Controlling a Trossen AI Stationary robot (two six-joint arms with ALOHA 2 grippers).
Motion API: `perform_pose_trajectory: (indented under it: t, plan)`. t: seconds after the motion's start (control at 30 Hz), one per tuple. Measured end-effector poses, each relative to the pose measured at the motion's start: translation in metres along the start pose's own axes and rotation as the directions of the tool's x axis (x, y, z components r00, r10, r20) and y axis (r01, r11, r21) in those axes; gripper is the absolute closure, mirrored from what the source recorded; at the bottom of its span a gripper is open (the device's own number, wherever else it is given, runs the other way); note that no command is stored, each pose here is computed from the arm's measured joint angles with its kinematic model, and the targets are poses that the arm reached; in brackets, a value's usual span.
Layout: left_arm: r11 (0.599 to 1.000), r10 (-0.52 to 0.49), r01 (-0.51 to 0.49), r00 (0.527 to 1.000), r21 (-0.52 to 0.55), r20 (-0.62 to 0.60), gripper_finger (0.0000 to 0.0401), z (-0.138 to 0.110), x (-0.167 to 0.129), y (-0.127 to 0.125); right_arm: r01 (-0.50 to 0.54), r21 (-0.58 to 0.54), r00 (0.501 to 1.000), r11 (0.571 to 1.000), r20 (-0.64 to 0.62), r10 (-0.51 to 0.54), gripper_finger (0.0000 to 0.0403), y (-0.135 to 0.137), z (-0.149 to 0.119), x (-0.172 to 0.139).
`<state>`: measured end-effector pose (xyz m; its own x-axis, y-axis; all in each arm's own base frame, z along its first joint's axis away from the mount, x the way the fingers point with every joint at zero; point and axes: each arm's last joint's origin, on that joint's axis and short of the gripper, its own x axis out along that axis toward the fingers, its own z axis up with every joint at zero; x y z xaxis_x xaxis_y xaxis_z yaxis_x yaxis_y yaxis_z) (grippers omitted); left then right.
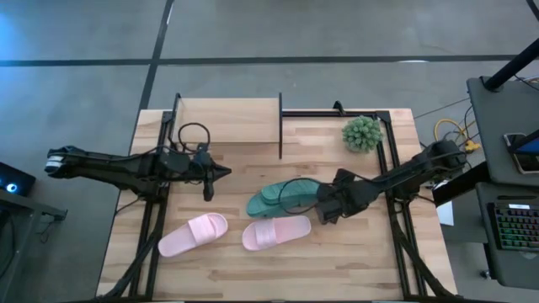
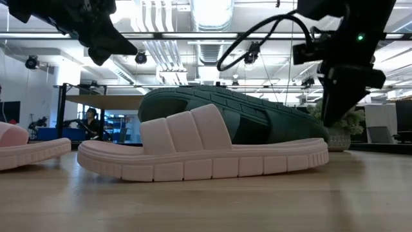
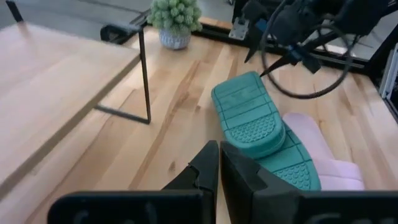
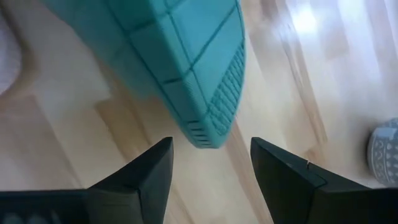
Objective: Pick and place slides into the shelf
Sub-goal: Put the bottom blue slide on the shelf
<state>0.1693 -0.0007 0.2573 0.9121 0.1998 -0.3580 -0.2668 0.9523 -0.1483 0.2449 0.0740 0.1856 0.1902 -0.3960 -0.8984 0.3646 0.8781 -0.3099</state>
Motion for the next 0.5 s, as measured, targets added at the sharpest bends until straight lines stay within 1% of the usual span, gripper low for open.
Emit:
perform_pose_trajectory:
  t: [0.13,0.23,0.33,0.5]
  plan:
    - [1.000,0.001,-0.001,1.000,0.000,-0.003,0.0399,-0.0004,0.0002,0.0001,-0.045,-0.049,0.998,0.998,0.036,0.046,0.0181,0.0028,0.0053,-0.0029]
    - [1.000,0.001,-0.001,1.000,0.004,-0.003,0.0399,-0.0003,0.0012,-0.0002,-0.078,-0.121,0.995,0.990,0.060,0.085,0.0164,0.0064,0.0086,-0.0027]
    - [1.000,0.002,-0.002,1.000,0.007,-0.004,0.0399,-0.0007,0.0016,-0.0002,-0.075,-0.172,0.994,0.982,0.060,0.086,0.0147,0.0080,0.0090,-0.0005]
    - [1.000,0.004,-0.004,1.000,0.009,-0.010,0.0399,-0.0016,0.0030,-0.0003,-0.042,-0.196,0.998,0.980,0.042,0.051,0.0126,0.0071,0.0047,0.0062]
